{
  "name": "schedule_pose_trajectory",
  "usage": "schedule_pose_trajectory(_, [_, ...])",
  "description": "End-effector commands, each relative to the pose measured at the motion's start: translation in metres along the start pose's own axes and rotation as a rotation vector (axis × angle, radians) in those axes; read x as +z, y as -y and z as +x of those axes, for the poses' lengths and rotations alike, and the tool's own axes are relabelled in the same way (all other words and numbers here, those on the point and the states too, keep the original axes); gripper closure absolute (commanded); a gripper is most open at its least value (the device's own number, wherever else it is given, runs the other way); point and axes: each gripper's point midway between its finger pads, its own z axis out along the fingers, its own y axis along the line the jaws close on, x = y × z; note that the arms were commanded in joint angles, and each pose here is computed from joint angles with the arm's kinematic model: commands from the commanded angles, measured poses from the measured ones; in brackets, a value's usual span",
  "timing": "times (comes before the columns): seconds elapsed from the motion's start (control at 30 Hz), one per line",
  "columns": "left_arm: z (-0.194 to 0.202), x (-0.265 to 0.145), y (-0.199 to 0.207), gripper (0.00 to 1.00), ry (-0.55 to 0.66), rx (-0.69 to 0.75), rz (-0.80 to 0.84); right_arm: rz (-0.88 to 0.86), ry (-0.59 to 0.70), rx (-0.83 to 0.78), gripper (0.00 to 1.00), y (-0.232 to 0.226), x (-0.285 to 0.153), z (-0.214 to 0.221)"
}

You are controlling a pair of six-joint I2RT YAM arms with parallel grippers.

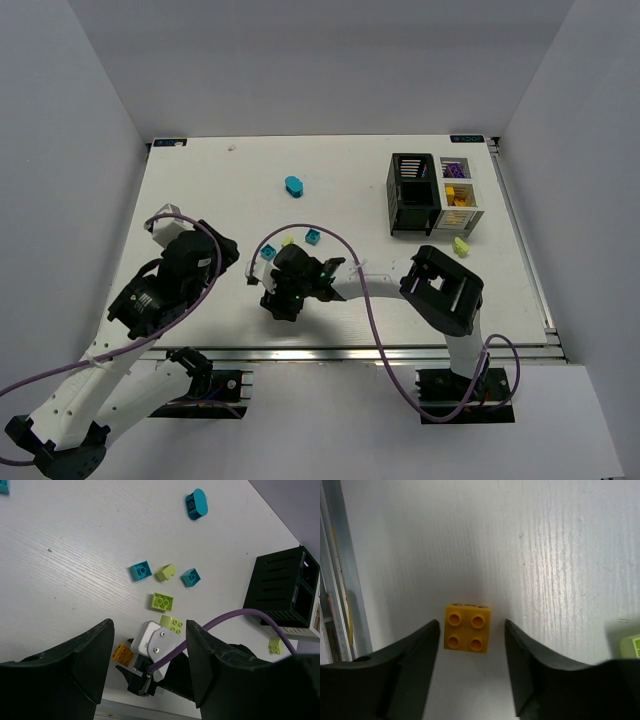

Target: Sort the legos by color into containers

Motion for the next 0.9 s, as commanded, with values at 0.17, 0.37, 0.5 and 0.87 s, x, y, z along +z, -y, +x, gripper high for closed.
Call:
schedule_pose_trajectory(0.17, [-0.015, -0.003, 0.001, 0.32, 0.055, -0.027, -0.003, 0.012, 0.036, -0.045, 0.64, 0.003, -0.016, -0.013])
schedule_pose_trajectory(0.37, [0.001, 0.009, 0.007, 0.67, 0.023, -0.031, 0.027, 0.093, 0.209, 0.001, 1.00, 0.059, -0.093, -0.047])
schedule_pose_trajectory(0.5, [0.021, 0.026, 0.015, 0.78, -0.021, -0.034, 0.061, 0.190, 0.301, -0.002, 1.00, 0.111, -0.164, -0.047])
schedule_pose_trajectory(0.87, [0.061, 0.073, 0.025, 0.46, -0.157, 0.014, 0.086, 0.682, 0.239, 0.321, 1.00, 0.246, -0.372, 0.057])
